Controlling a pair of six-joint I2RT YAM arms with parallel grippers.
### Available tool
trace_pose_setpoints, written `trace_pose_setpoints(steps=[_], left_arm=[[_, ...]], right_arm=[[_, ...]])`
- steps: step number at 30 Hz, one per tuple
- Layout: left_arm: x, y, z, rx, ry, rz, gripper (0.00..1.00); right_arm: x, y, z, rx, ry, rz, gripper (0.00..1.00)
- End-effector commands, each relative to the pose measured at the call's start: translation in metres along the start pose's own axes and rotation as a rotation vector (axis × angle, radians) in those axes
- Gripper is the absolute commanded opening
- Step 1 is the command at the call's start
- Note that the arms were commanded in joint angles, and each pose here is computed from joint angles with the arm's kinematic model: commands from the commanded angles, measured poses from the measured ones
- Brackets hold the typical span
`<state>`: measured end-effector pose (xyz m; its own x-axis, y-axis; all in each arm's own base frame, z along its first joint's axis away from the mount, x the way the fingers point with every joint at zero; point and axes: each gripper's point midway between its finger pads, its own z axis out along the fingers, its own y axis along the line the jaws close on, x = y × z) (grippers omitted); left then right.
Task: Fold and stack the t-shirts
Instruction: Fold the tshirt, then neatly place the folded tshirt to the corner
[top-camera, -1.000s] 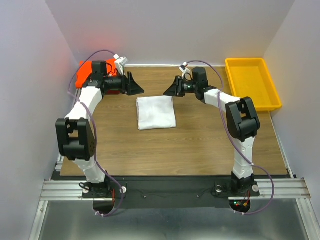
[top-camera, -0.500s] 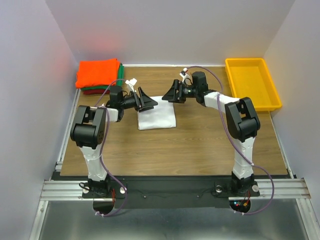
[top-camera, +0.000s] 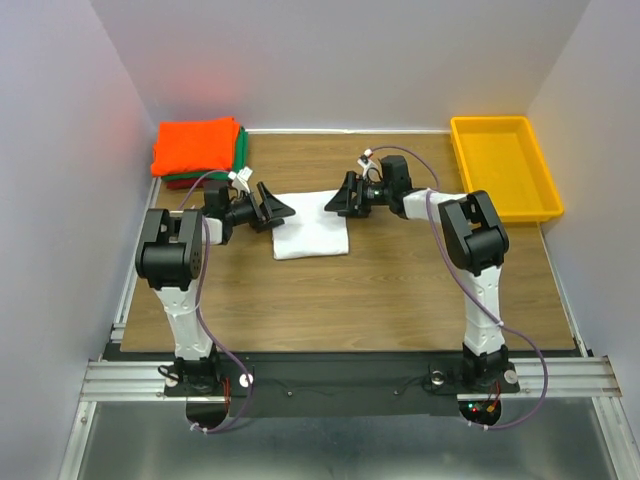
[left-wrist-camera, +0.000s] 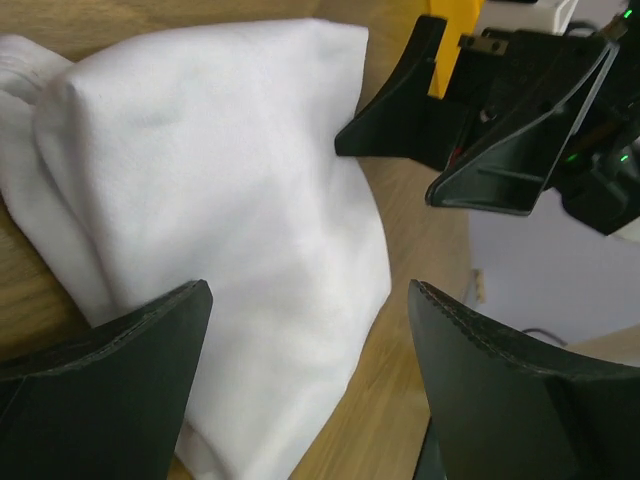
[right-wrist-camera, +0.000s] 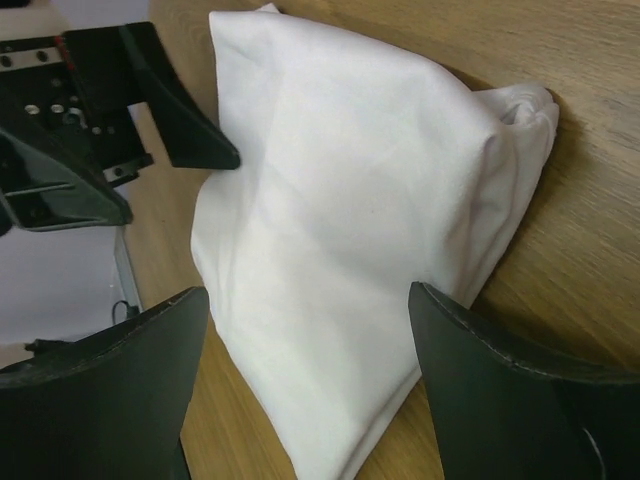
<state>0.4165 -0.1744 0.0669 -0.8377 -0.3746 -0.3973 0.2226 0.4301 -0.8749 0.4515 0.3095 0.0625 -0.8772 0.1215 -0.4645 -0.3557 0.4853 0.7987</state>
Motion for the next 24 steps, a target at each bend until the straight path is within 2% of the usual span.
trace_pose_setpoints(steps=[1,2,3,4,7,10,11,12,16,17,18,22,24], left_arm=[[-0.022,-0.034,-0.026,-0.028,-0.028,0.283,0.93],[-0.022,-0.040,-0.033,-0.047,-0.015,0.315,0.93],[-0.029,-0.045,-0.040,-0.073,-0.028,0.411,0.93],[-0.043,-0.070,-0.053,-0.077,-0.068,0.500,0.93],[-0.067,-0.087,-0.091,-0.190,-0.159,0.574,0.93],[-0.090,-0.103,-0.134,-0.237,-0.265,0.584,0.93],[-0.097,-0.107,-0.146,-0.242,-0.294,0.575,0.93],[-0.104,-0.116,-0.165,-0.247,-0.339,0.580,0.93],[-0.126,-0.124,-0.206,-0.332,-0.494,0.518,0.93],[-0.133,-0.127,-0.214,-0.356,-0.518,0.520,0.93],[-0.131,-0.123,-0.217,-0.393,-0.508,0.514,0.93],[-0.141,-0.121,-0.243,-0.539,-0.625,0.560,0.93],[-0.134,-0.112,-0.243,-0.572,-0.594,0.542,0.93]], right_arm=[[-0.023,0.012,-0.021,0.051,-0.051,-0.117,0.86],[-0.028,0.030,-0.027,0.032,-0.054,-0.144,0.85],[-0.031,0.042,-0.031,0.013,-0.056,-0.181,0.85],[-0.028,0.055,-0.031,0.001,-0.044,-0.203,0.83],[-0.020,0.089,-0.036,-0.014,-0.030,-0.313,0.79],[-0.002,0.108,-0.032,0.030,-0.007,-0.481,0.75],[0.008,0.107,-0.030,0.057,0.016,-0.513,0.70],[0.007,0.100,-0.028,0.129,0.008,-0.625,0.67],[0.043,0.120,-0.004,0.204,0.069,-0.852,0.54],[0.050,0.120,0.001,0.213,0.083,-0.875,0.48],[0.054,0.122,0.006,0.221,0.090,-0.902,0.47],[0.074,0.138,0.037,0.263,0.120,-1.042,0.38],[0.088,0.132,0.050,0.267,0.158,-1.053,0.36]])
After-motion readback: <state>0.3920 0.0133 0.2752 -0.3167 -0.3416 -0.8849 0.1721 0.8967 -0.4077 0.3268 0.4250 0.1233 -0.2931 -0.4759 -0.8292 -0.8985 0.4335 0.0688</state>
